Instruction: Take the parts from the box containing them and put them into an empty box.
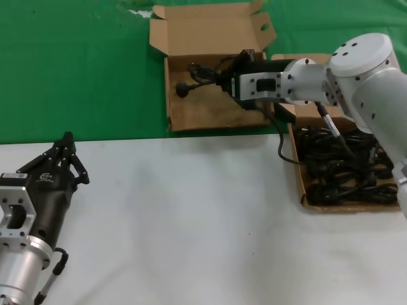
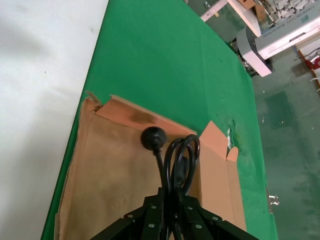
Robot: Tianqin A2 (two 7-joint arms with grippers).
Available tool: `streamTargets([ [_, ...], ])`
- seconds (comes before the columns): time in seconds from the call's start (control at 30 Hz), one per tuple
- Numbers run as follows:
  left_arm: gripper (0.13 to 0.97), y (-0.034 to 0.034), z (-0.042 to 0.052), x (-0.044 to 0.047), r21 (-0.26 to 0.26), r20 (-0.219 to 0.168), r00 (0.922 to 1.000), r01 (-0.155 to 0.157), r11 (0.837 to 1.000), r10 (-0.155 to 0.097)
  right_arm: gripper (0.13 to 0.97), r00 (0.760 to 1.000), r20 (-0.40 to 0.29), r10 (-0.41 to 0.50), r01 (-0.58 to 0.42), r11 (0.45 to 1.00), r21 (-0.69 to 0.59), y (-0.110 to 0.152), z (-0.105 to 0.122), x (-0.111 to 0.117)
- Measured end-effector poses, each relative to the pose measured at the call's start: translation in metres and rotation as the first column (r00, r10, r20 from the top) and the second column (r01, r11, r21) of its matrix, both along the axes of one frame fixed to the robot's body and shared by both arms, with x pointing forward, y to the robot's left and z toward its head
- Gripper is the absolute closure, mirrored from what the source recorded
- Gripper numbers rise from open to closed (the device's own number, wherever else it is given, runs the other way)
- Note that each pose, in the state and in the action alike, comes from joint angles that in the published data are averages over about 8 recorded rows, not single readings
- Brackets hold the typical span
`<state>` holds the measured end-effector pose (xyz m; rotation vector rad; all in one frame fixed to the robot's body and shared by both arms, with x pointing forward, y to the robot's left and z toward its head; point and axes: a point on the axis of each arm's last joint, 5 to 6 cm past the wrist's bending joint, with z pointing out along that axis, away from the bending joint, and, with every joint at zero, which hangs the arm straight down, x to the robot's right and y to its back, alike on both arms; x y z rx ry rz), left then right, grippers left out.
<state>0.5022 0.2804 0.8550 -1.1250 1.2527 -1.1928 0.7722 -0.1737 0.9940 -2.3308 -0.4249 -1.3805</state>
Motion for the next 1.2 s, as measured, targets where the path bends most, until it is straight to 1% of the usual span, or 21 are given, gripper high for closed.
streamTargets([
  [0.33,0.958,0.0,0.0,0.0,0.0,0.0,1.0,0.0,1.0,0.0,0.878,1.0,0.002,-0.012,0.012,1.0,-0.003,0.004,-0.005,-0.001],
  [0.6,0.958,0.0,0.0,0.0,0.0,0.0,1.0,0.0,1.0,0.0,0.761,1.0,0.003,-0.019,0.019,1.0,0.007,0.003,-0.004,0.0],
  [0.63,0.958,0.0,0.0,0.0,0.0,0.0,1.0,0.0,1.0,0.0,0.761,1.0,0.003,-0.021,0.021,1.0,0.01,0.003,-0.003,0.0],
  [0.9,0.958,0.0,0.0,0.0,0.0,0.0,1.0,0.0,1.0,0.0,0.579,0.999,0.014,-0.033,0.032,0.999,0.034,-0.004,0.007,0.002],
  [0.93,0.958,0.0,0.0,0.0,0.0,0.0,1.0,0.0,1.0,0.0,0.579,0.999,0.017,-0.034,0.033,0.999,0.038,-0.005,0.009,0.003],
  [1.2,0.958,0.0,0.0,0.0,0.0,0.0,1.0,0.0,1.0,0.0,0.37,0.998,0.052,-0.04,0.036,0.996,0.075,-0.011,0.025,0.006],
])
